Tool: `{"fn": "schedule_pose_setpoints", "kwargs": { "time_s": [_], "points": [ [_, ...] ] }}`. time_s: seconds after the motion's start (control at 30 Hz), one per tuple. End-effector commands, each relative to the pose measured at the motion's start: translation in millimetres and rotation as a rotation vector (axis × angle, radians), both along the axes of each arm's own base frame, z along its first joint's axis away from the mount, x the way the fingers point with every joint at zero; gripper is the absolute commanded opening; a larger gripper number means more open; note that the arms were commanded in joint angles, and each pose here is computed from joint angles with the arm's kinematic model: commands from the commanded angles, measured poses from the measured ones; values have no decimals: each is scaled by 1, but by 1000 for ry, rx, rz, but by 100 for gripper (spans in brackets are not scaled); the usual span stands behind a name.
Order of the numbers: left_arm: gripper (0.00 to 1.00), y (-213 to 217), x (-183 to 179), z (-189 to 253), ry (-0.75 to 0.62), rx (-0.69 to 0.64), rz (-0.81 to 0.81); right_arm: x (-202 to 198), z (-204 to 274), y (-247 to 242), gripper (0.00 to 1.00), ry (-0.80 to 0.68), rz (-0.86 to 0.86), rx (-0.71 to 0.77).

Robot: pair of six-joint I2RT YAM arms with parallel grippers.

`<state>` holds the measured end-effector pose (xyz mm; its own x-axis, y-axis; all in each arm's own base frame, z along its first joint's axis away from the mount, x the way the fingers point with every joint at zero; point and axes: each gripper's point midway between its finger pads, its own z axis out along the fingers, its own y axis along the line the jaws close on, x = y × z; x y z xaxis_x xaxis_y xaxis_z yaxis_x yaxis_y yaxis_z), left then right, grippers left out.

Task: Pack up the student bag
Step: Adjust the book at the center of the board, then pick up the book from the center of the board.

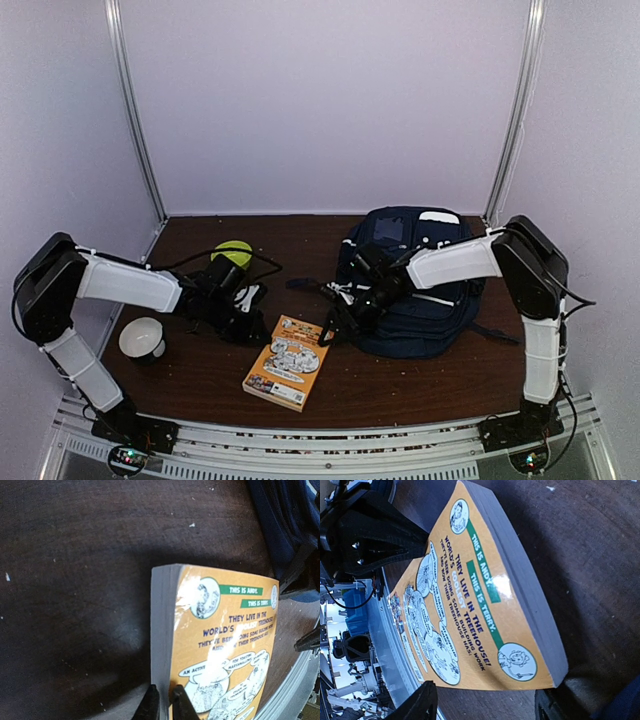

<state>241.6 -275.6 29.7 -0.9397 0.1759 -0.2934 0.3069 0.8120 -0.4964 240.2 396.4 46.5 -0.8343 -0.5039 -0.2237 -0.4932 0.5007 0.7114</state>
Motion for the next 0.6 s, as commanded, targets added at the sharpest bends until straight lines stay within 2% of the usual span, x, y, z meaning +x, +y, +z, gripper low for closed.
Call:
{"fn": "schedule_pose_setpoints", "kwargs": {
  "time_s": [0.0, 0.2, 0.33, 0.47, 0.57],
  "points": [
    [13, 15, -40, -31, 129, 83, 16, -33, -25, 8, 68, 173, -29, -40],
    [14, -1, -66, -43, 187, 75, -15, -44, -51, 20, 73, 269, -30, -69],
    [14, -12, -72, -47, 200, 55, -27, -36, -54, 28, 76, 256, -31, -62],
    [14, -18, -69, -51, 200, 48, -28, -27, -23, 63, 76, 286, 9, 118],
    [14, -20, -66, -54, 196, 44, -15, -19, 21, 75, 72, 197, 52, 230]
  ]
}}
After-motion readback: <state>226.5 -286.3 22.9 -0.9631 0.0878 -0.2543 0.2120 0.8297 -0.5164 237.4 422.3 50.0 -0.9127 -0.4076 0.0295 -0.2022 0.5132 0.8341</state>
